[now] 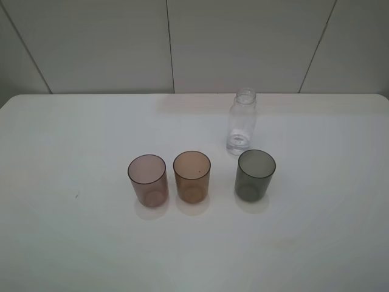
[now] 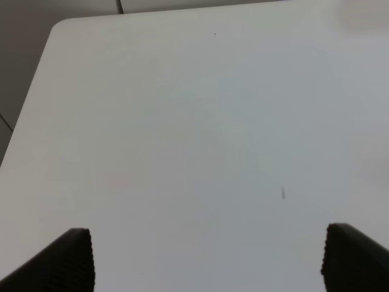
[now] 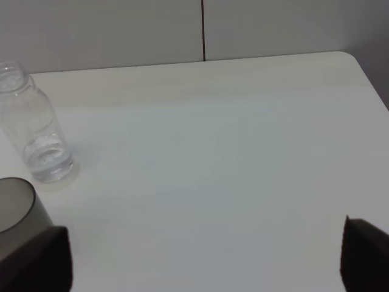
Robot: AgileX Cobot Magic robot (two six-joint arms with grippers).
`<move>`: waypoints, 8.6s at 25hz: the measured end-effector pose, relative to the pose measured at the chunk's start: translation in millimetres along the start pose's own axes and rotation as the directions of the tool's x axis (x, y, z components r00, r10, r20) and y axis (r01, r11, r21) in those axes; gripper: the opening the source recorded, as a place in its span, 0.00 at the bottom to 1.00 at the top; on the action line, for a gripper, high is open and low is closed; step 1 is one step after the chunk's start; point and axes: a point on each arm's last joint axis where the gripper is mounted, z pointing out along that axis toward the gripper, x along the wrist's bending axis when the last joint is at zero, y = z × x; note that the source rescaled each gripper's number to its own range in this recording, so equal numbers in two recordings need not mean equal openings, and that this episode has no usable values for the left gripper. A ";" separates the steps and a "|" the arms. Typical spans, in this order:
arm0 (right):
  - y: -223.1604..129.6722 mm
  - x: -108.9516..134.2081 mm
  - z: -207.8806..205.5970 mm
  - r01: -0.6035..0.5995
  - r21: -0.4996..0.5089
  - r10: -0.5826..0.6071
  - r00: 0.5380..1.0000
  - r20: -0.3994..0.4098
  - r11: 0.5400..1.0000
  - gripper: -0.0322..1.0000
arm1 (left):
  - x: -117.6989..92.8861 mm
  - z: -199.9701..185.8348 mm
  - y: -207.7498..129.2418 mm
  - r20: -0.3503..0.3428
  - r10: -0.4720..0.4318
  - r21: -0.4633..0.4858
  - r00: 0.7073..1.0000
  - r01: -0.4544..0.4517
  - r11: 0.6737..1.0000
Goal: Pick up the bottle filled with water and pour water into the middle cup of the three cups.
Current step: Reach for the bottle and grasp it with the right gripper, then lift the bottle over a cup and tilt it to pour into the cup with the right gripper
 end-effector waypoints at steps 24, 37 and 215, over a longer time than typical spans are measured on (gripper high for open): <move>75.8 15.7 71.0 0.247 0.077 -0.246 0.969 -0.023 0.966 0.90 | 0.0 0.0 0.0 0.000 0.000 0.000 1.000 0.000 1.000; 63.6 46.3 225.5 0.650 0.166 -0.589 0.749 -0.305 0.741 0.90 | 0.0 0.0 0.0 0.000 0.000 0.000 1.000 0.000 1.000; -48.2 175.5 372.1 0.155 0.045 -0.115 0.870 -0.479 0.987 0.03 | 0.0 0.0 0.0 0.000 0.000 0.000 1.000 0.000 1.000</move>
